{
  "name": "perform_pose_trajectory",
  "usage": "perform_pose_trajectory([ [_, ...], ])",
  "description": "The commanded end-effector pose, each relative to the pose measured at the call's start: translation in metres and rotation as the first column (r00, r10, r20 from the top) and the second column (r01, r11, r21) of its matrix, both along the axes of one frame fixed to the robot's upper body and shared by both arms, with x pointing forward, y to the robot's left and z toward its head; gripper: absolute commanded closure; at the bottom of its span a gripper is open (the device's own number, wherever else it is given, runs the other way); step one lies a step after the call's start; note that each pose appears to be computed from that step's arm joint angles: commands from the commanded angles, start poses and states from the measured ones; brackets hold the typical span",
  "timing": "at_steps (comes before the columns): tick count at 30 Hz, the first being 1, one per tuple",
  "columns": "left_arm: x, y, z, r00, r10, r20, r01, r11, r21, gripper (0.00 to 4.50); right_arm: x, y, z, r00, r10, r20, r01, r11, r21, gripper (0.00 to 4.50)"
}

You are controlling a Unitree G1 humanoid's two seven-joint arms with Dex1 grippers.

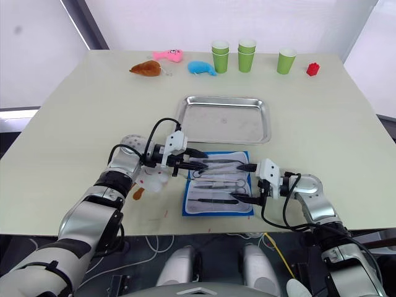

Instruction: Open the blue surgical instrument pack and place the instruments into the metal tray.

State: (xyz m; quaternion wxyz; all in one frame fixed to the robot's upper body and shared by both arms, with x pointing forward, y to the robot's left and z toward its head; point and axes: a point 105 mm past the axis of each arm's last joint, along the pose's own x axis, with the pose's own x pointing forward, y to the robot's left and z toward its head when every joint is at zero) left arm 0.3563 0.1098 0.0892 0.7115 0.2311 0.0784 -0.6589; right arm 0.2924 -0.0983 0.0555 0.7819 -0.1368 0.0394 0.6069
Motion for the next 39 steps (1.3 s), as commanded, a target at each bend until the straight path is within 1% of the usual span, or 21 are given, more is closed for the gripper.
perform_pose_trajectory([
  [1, -0.001, -0.001, -0.009, 1.000, 0.006, -0.009, -0.005, 1.000, 0.031, 3.15, -0.006, -0.003, -0.027, 0.996, -0.022, -0.091, 0.015, 0.997, -0.077, 0.00],
  [4, 0.002, -0.003, -0.005, 1.000, 0.020, 0.003, -0.020, 1.000, 0.004, 3.74, -0.006, -0.002, -0.031, 0.995, -0.029, -0.091, 0.020, 0.995, -0.098, 0.00],
  [5, 0.003, -0.004, -0.002, 1.000, 0.025, 0.008, -0.025, 1.000, -0.010, 4.13, -0.006, -0.002, -0.033, 0.995, -0.033, -0.095, 0.023, 0.995, -0.100, 0.00],
  [6, 0.004, -0.005, 0.000, 1.000, 0.027, 0.009, -0.027, 1.000, -0.014, 4.13, -0.005, -0.001, -0.034, 0.994, -0.036, -0.098, 0.026, 0.994, -0.103, 0.00],
  [7, 0.005, -0.004, 0.000, 1.000, 0.027, 0.010, -0.027, 1.000, -0.011, 4.43, -0.005, -0.001, -0.036, 0.994, -0.038, -0.103, 0.026, 0.994, -0.107, 0.00],
  [13, 0.008, 0.001, 0.003, 0.998, 0.044, 0.036, -0.044, 0.999, 0.010, 4.43, -0.008, -0.006, -0.049, 0.986, -0.052, -0.157, 0.023, 0.983, -0.181, 0.00],
  [18, 0.012, 0.005, 0.005, 0.996, 0.083, 0.039, -0.083, 0.997, -0.002, 4.43, -0.014, -0.011, -0.060, 0.975, -0.064, -0.212, 0.012, 0.971, -0.239, 0.00],
  [20, 0.012, 0.009, 0.005, 0.995, 0.090, 0.041, -0.090, 0.996, 0.001, 4.43, -0.015, -0.012, -0.063, 0.974, -0.073, -0.215, 0.013, 0.964, -0.264, 0.00],
  [27, 0.014, 0.014, 0.016, 0.992, 0.107, 0.063, -0.106, 0.994, -0.023, 4.43, -0.017, -0.014, -0.067, 0.971, -0.078, -0.227, 0.012, 0.961, -0.278, 0.00],
  [36, 0.015, 0.025, 0.033, 0.989, 0.109, 0.097, -0.108, 0.994, -0.020, 4.43, -0.019, -0.015, -0.066, 0.969, -0.077, -0.233, 0.011, 0.963, -0.270, 0.00],
  [39, 0.014, 0.027, 0.035, 0.989, 0.107, 0.102, -0.106, 0.994, -0.013, 4.43, -0.019, -0.014, -0.067, 0.969, -0.075, -0.236, 0.009, 0.963, -0.269, 0.00],
])
